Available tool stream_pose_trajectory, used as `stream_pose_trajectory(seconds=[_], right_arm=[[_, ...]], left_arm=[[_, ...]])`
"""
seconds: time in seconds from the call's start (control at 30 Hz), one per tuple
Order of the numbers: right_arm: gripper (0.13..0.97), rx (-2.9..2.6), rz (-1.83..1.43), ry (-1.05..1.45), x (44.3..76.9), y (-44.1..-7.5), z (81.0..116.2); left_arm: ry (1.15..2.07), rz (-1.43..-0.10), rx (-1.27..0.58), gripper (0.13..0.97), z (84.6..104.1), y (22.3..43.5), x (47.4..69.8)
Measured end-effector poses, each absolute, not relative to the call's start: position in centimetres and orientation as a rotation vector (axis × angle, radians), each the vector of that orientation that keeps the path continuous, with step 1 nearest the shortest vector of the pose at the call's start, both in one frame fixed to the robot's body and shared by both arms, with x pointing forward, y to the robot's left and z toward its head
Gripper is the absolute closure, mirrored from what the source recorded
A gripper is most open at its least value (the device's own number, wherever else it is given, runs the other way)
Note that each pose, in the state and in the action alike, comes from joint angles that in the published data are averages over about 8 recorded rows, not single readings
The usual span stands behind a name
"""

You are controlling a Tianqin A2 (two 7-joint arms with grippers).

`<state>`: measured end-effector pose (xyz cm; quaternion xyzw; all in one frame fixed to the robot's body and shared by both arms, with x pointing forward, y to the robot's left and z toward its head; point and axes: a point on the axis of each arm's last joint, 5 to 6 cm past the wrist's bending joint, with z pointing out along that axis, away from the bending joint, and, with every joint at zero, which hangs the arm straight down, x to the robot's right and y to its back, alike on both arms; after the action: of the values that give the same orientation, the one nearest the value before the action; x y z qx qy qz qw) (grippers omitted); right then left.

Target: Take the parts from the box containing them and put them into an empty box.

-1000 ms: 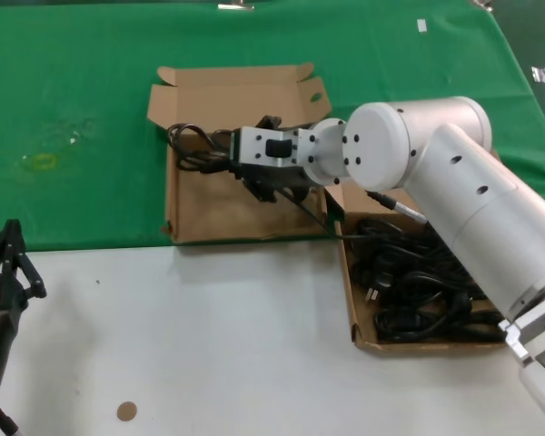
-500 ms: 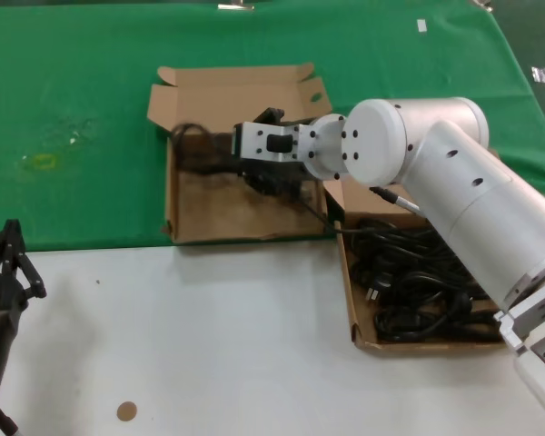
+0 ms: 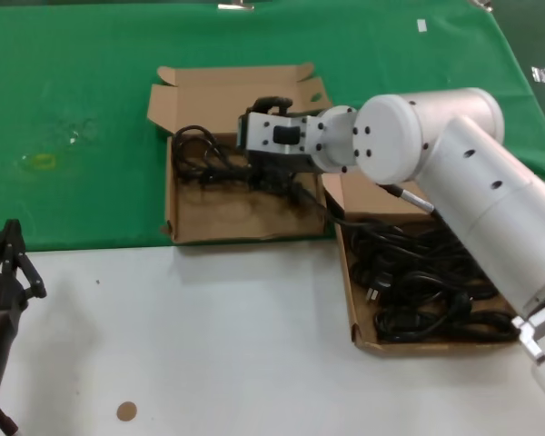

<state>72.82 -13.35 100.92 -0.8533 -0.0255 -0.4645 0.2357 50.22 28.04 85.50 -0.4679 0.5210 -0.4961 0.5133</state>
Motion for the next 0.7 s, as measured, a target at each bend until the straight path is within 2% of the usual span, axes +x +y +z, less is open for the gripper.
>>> stream_pose_trajectory(seconds=[0.1, 0.23, 0.5, 0.7], right_arm=[[0.575, -2.332, -1.283, -0.075, 72.3, -13.7, 101.4], [0.575, -2.321, -1.291, -0.084, 71.5, -14.0, 101.9], [0.363, -2.311, -1.290, -0.085, 70.8, -14.2, 102.0], [0.271, -2.266, -1.274, -0.056, 70.4, -14.3, 101.1]], left_arm=[[1.253, -1.193, -1.125, 0.945, 85.5, 28.0, 50.2], [1.253, -1.193, -1.125, 0.945, 85.5, 28.0, 50.2], [1.253, -1.193, -1.125, 0.938, 85.5, 28.0, 50.2], [1.253, -1.193, -1.125, 0.915, 85.5, 28.0, 50.2]])
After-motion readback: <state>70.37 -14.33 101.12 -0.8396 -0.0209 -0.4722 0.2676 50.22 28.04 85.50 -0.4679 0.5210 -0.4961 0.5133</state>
